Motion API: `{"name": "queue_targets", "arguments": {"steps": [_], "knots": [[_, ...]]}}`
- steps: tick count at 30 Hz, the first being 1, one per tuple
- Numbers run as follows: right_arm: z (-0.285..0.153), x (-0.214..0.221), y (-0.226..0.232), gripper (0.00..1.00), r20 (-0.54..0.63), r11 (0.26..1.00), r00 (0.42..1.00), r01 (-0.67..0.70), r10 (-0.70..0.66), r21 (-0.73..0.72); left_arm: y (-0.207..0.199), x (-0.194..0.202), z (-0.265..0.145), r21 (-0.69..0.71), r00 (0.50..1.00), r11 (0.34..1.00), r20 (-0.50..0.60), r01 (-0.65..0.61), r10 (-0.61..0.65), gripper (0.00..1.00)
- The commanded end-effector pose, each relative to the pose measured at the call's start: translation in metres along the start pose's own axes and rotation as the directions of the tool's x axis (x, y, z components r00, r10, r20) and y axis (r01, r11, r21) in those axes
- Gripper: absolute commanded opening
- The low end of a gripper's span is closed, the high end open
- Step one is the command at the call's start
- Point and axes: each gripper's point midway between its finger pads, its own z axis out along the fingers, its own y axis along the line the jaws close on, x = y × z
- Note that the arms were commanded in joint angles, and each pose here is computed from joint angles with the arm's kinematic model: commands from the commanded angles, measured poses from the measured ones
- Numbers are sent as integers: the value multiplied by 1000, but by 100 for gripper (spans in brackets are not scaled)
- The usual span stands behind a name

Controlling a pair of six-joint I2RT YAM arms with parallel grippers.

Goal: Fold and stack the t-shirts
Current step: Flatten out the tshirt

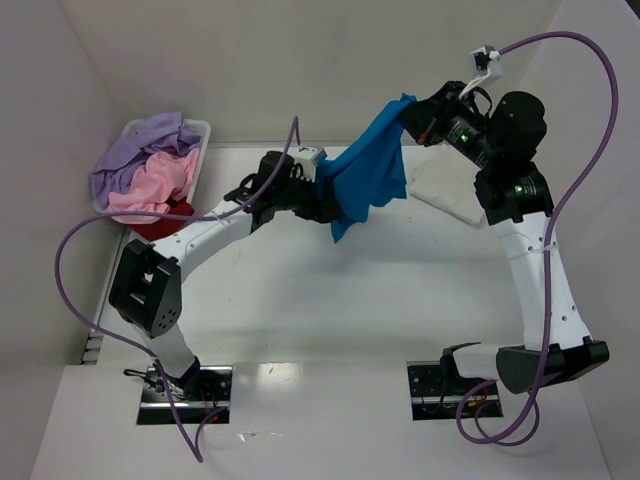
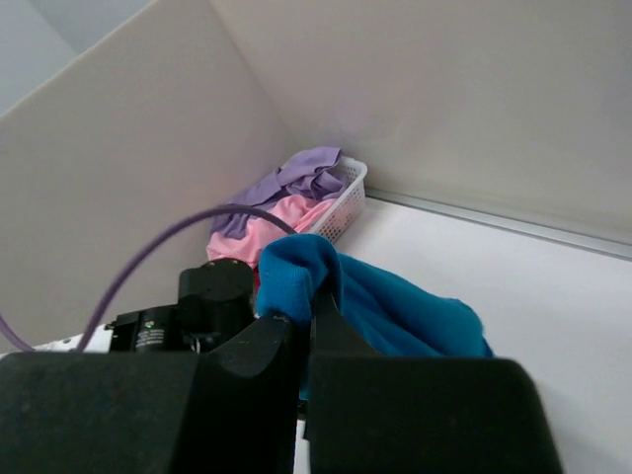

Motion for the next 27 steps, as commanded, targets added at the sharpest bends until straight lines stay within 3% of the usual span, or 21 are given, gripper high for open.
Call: {"name": "queue_targets", "arguments": {"steps": [1, 6, 15, 20, 27], "knots": [[-15, -22, 38, 0, 59, 992, 998, 35, -29, -120, 11, -35, 14, -236, 987, 972, 150, -17, 53, 82], [-22, -33, 45, 0, 85, 992, 995, 58, -48, -110, 31, -22, 24, -406, 986, 914, 146, -9, 74, 84], [-28, -37, 47, 0, 98, 993, 993, 69, -59, -100, -16, 1, 61, -193, 990, 981, 126, -33, 58, 82], [-30, -34, 30, 0, 110, 997, 991, 77, -75, -13, -41, -11, 30, -126, 983, 990, 158, -68, 88, 81], [-31, -32, 10, 0, 122, 994, 989, 71, -81, 85, -72, 14, -16, -4, 987, 993, 109, -116, 115, 81]]}}
